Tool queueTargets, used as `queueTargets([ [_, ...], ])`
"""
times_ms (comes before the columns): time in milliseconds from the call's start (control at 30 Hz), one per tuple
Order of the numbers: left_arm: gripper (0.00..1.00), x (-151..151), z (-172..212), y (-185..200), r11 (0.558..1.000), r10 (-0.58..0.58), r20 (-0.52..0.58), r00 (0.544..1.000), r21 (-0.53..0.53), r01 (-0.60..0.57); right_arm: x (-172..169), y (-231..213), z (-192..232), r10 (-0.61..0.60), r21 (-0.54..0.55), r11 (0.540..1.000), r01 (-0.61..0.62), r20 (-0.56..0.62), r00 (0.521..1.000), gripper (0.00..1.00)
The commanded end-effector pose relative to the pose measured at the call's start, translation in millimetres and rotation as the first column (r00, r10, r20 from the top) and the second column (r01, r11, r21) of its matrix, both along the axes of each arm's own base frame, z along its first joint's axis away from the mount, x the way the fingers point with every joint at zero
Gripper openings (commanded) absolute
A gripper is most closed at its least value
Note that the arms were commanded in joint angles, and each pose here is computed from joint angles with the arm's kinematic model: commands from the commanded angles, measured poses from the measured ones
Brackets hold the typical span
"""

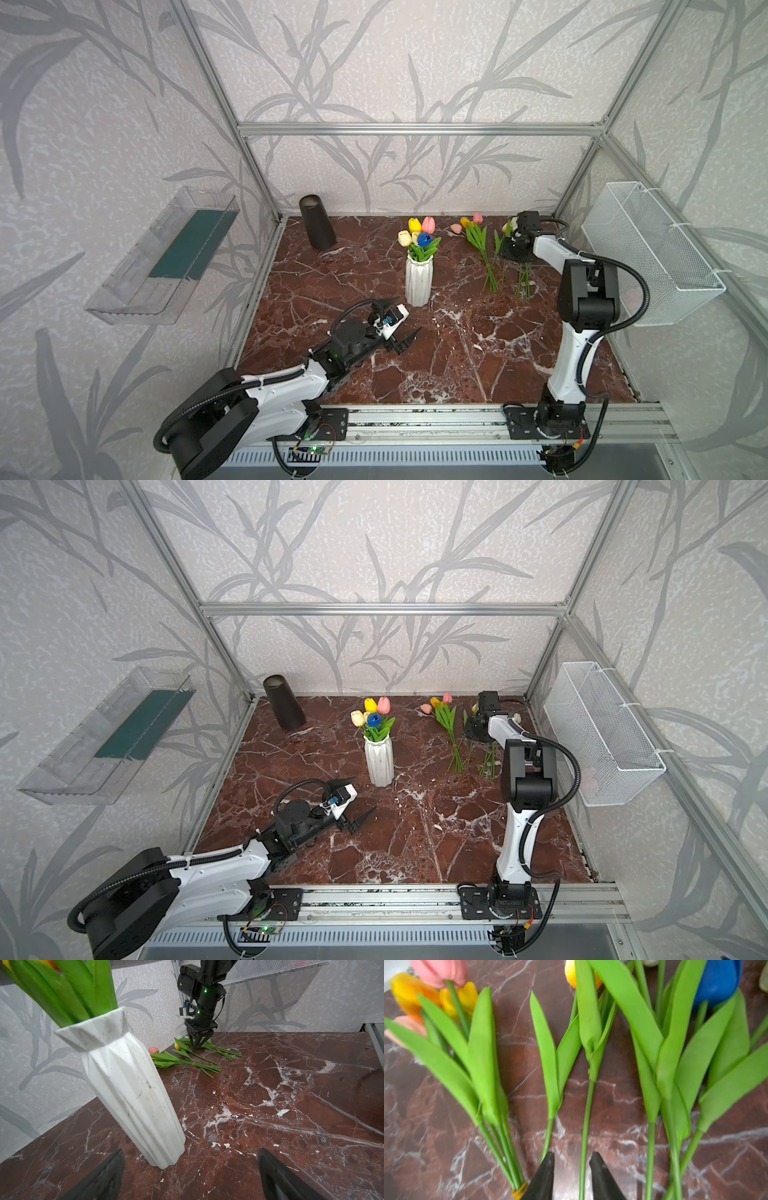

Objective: Arrange the flowers into the vase
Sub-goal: 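Move the right gripper back over the tulip pile, then lower the right gripper onto a white tulip stem and grasp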

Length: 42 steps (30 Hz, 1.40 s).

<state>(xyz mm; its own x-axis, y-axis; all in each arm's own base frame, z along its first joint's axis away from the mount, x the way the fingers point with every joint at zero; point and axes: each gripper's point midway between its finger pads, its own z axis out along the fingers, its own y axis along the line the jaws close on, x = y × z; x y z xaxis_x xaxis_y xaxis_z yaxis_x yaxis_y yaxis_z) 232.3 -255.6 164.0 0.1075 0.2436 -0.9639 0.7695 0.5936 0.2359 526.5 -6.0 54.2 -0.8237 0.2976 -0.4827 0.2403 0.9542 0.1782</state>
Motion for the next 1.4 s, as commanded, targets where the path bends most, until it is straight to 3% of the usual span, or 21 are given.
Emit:
queueTargets([
  [0,0.99,0,11,-2,1.0,-0.008,0.038,0.999,-0.009,0.008,-9,-6,-21,-0.022,-0.05,0.999,0.017,-0.112,0.993,0.32],
  [233,0.99,0,11,-2,1.0,-0.008,0.038,0.999,-0.007,0.008,-4,-14,-41,-0.047,-0.105,0.994,0.029,-0.173,0.984,0.27],
  [433,0.99,1,10,-3,1.0,-0.008,0.035,0.999,-0.005,0.008,-3,-10,-49,-0.026,-0.098,0.995,0.006,-0.207,0.978,0.03],
  [500,0.99,-1,10,-3,1.0,-0.016,0.033,0.999,-0.011,0.016,-1,-6,-42,-0.003,-0.094,0.995,-0.015,-0.186,0.982,0.0],
  [733,0.99,-1,12,-2,1.0,-0.011,0.038,0.999,-0.015,0.012,-4,8,17,0.042,-0.049,0.998,-0.045,-0.066,0.997,0.0],
  [1000,0.99,-3,16,-1,0.999,-0.014,0.04,0.999,-0.029,0.015,-37,28,105,0.082,0.025,0.996,-0.086,0.116,0.99,0.0],
  [1100,0.99,-1,15,0,1.0,-0.004,0.04,0.999,-0.024,0.005,-52,35,136,0.109,0.047,0.992,-0.12,0.198,0.974,0.0],
  [1200,0.99,-2,16,-1,1.0,-0.009,0.041,0.999,-0.028,0.011,-61,46,168,0.138,0.075,0.982,-0.176,0.353,0.925,0.0],
  [1367,0.99,-1,14,-2,1.0,-0.011,0.038,0.999,-0.023,0.012,-78,46,192,0.136,0.068,0.982,-0.179,0.41,0.902,0.0],
])
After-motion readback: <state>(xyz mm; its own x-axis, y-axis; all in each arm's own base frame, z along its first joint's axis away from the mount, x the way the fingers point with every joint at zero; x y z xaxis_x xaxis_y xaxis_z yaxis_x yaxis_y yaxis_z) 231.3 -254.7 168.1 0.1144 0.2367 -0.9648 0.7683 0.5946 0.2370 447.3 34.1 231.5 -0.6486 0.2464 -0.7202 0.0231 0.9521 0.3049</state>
